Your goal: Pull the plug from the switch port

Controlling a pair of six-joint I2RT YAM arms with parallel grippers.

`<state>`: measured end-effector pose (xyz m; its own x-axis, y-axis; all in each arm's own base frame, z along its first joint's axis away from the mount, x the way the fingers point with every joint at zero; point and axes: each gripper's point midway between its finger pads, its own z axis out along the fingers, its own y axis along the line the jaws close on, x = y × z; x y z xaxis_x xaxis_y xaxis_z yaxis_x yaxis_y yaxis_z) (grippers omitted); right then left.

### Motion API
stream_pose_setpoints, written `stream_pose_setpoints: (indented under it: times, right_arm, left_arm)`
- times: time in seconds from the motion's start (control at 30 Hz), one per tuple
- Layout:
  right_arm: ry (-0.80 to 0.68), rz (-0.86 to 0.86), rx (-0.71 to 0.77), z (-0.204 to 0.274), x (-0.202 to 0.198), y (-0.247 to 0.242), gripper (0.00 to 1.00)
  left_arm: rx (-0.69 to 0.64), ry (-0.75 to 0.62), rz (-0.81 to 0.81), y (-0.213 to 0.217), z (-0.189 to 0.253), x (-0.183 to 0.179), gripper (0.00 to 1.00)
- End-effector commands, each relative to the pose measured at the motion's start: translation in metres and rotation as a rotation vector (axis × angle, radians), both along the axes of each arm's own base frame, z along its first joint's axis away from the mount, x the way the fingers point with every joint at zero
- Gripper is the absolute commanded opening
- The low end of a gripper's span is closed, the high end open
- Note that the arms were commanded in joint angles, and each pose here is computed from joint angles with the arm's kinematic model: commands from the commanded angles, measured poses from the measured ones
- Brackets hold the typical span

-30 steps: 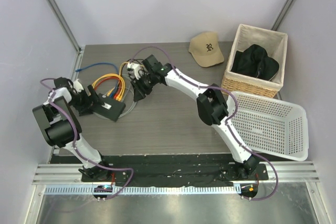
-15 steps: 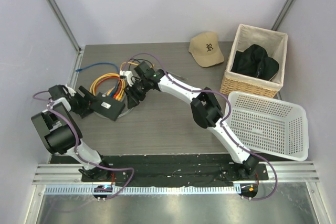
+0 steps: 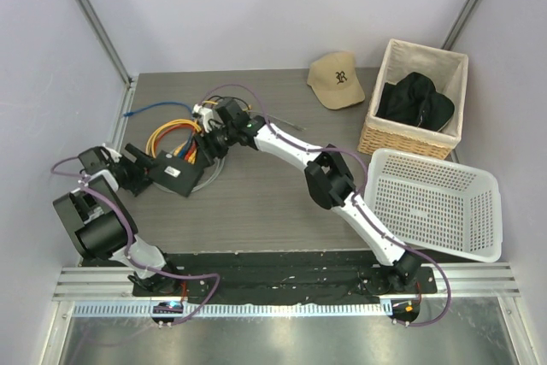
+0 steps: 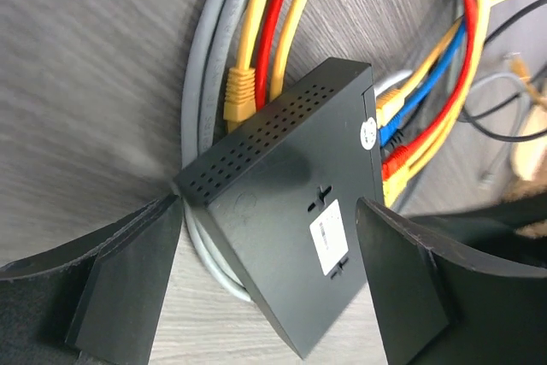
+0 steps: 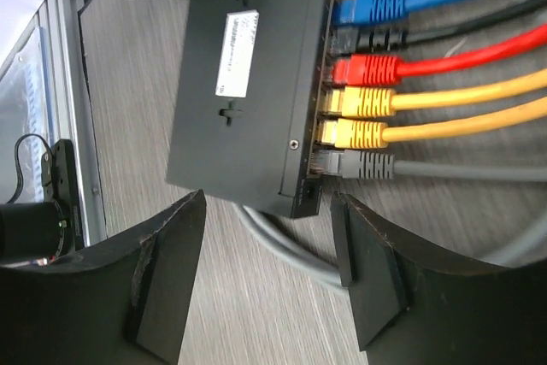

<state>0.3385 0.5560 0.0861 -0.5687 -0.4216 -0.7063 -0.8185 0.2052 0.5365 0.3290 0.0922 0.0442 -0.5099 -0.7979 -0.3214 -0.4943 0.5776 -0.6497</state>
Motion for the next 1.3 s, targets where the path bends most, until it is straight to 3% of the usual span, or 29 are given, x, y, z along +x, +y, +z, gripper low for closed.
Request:
stream_pose_setpoints:
  times: [0.0,0.57,0.9,1.03,1.27]
  right_arm:
    - [0.072,0.015,0.048,-0.002,-0.018,0.023,0.68]
    - [0.25,0.236,0.18,0.023,-0.091,0.048,0.49]
    - [0.277,0.235,0.141,0.005,-0.1,0.045,0.5]
    - [0.268,0.233,0.128,0.002,-0.099,0.042,0.5]
    - [0.235,0.221,0.094,0.003,-0.096,0.035,0.54]
  left_arm:
    - [-0.126,0.025,0.025,-0.006,-0.006,-0.017,0.88]
    - [-0.136,0.051,0.018,-0.016,-0.008,-0.05,0.81]
    - [-0.305,-0.036,0.061,-0.018,-0.002,-0.043,0.53]
    - [-0.384,-0.089,0.085,-0.019,0.008,-0.04,0.3]
    - [-0.36,-0.135,0.081,-0.022,0.014,-0.041,0.11]
